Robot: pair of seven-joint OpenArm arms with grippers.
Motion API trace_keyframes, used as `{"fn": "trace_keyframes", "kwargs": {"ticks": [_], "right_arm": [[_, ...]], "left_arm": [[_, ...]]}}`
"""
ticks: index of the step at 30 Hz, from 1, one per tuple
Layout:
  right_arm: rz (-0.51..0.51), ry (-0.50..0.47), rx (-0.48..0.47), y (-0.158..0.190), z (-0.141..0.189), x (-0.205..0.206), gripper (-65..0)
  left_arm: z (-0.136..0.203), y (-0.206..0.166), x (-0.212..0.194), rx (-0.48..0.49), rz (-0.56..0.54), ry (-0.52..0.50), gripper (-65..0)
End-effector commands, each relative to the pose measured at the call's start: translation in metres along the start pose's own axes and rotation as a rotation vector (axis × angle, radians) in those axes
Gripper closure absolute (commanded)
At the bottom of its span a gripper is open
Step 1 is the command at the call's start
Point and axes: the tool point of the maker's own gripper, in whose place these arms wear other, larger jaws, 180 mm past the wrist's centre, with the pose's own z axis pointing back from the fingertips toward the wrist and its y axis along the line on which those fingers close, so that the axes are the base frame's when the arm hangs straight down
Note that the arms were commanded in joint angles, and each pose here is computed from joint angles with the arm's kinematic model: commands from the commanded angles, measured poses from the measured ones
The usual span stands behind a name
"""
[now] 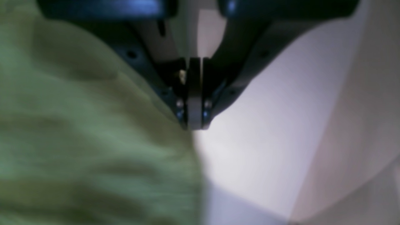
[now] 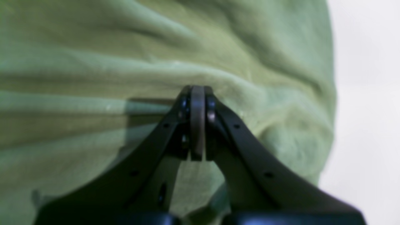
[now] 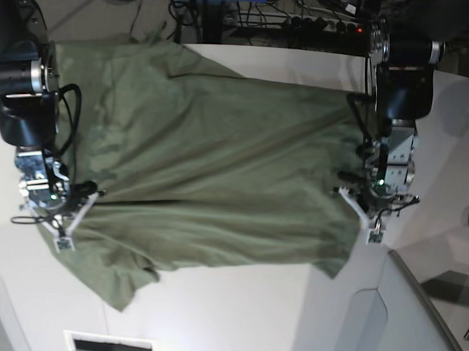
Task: Layout the t-shirt on the table in an organized manner, then fold the t-shirt properly
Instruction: 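Hold the shirt edge with both grippers and pull it taut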
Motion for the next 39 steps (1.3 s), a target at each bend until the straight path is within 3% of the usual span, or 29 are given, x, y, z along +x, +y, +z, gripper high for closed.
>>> {"fn": "trace_keyframes", "kwargs": {"ticks": [1, 6, 10, 16, 20, 24, 30, 34, 39], "right_arm": [[0.005, 0.026, -0.041, -0.017, 0.001, -0.004, 0.0], [0.003, -0.060, -0.046, -0.016, 0.000, 0.007, 0.0], [0.007, -0.149, -0.047, -0.014, 0.006, 0.034, 0.0], [0.058, -0.312, -0.060, -0.006, 0.046, 0.076, 0.0], [0.076, -0.292, -0.059, 0.005, 0.071, 0.078, 0.0], [0.075, -0.264, -0.035, 0.026, 0.090, 0.069, 0.0], [0.077, -0.200, -0.003, 0.045, 0.096, 0.037, 0.0], [0.067, -0.161, 0.017, 0.056, 0.097, 0.012, 0.0], [0.071, -0.155, 0.027, 0.062, 0.105, -0.001, 0.0]], "left_arm": [[-0.005, -0.007, 0.031, -0.014, -0.013, -0.067, 0.0], [-0.022, -0.043, 0.057, -0.038, -0.070, -0.139, 0.0], [-0.020, -0.064, 0.088, -0.064, -0.046, -0.184, 0.0], [0.001, -0.053, 0.115, -0.034, -0.043, -0.223, 0.0], [0.025, -0.031, 0.111, 0.012, -0.012, -0.215, 0.0], [0.051, -0.037, 0.088, 0.005, 0.000, -0.200, 0.0], [0.063, -0.097, 0.015, -0.110, -0.113, -0.096, 0.0], [0.064, -0.091, -0.035, -0.108, -0.138, -0.003, 0.0], [0.073, -0.068, -0.062, -0.076, -0.164, 0.031, 0.0]]}}
